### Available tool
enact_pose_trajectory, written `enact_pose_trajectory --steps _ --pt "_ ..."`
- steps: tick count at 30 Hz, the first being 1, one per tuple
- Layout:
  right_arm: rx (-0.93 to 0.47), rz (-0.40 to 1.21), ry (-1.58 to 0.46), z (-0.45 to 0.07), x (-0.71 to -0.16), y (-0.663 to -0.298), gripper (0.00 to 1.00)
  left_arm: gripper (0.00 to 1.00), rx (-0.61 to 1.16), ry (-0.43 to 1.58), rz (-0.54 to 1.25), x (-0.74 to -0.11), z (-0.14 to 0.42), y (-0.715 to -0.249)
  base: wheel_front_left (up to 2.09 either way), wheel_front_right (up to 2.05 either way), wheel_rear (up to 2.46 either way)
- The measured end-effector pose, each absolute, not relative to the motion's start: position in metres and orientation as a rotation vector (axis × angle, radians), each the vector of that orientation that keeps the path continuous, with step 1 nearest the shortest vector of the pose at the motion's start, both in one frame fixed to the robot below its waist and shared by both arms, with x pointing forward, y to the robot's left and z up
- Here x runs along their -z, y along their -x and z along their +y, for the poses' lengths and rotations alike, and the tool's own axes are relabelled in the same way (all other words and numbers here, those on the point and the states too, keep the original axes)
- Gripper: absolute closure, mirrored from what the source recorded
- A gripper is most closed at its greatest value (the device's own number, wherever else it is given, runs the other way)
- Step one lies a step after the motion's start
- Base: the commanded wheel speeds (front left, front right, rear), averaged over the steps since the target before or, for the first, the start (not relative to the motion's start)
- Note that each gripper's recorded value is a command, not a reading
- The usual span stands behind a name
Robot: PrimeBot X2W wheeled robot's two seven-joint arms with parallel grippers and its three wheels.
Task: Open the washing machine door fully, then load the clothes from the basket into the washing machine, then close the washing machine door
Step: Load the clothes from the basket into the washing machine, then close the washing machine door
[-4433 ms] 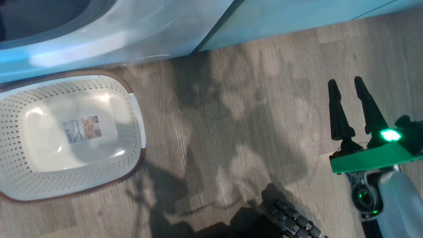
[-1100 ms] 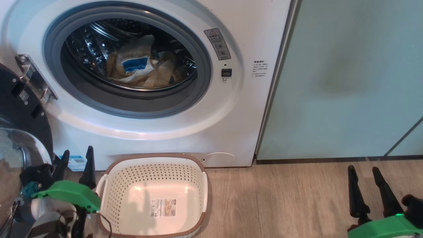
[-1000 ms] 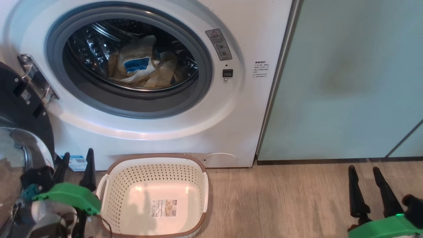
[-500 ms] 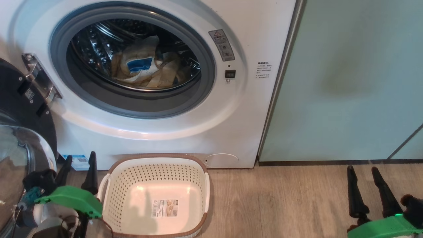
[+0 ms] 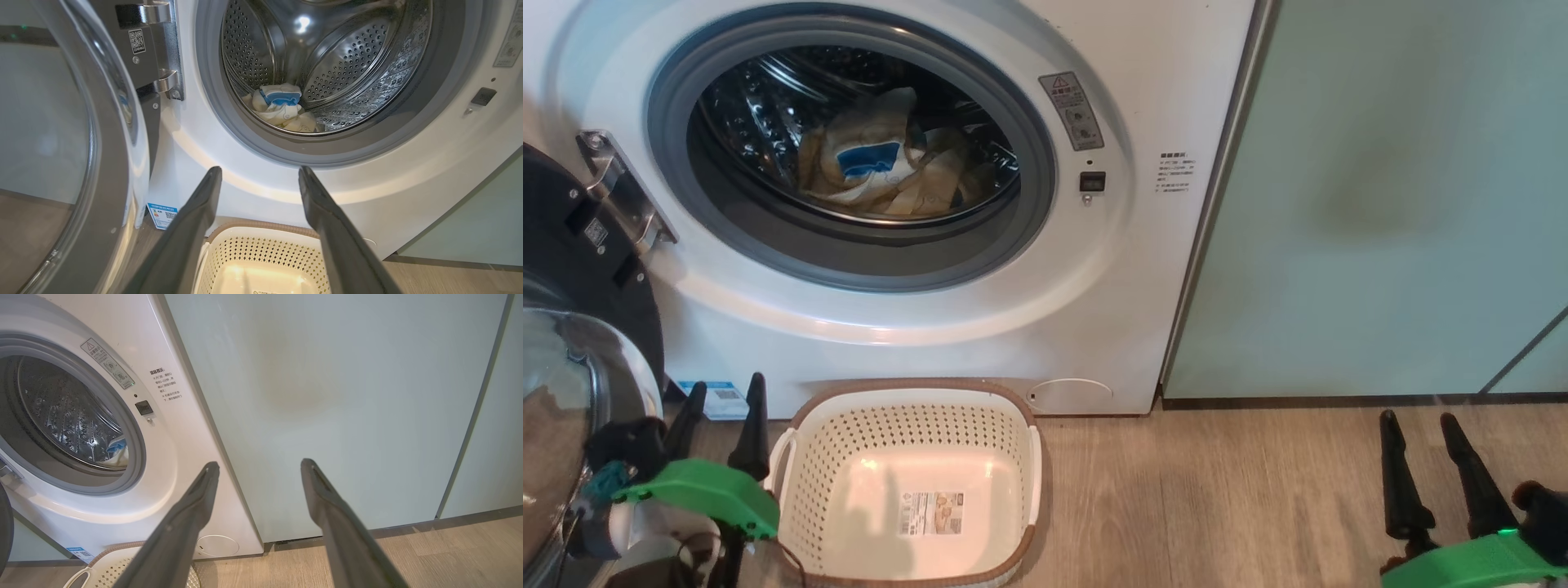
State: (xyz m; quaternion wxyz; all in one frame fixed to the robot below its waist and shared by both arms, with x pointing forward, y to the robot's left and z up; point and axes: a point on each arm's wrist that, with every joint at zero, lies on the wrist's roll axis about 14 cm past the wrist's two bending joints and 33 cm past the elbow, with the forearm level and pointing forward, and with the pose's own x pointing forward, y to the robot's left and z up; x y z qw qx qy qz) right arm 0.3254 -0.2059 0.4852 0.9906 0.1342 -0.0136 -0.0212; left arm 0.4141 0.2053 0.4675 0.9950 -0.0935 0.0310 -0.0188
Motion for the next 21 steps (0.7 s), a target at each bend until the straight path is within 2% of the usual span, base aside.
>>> enact_pose_trajectory --steps 13,21 --pt "0.043 -0.02 -0.269 -0.2055 -0.483 -0.326 0.0 0.0 0.048 0.188 0.063 -0.4669 0.2028 -0.4154 -0.07 0.07 0.0" --pt "0.041 -0.022 -0.269 -0.2053 -0.4837 -0.3265 0.0 0.0 0.048 0.187 0.062 -0.4673 0.2026 -0.4152 -1.05 1.05 0.0"
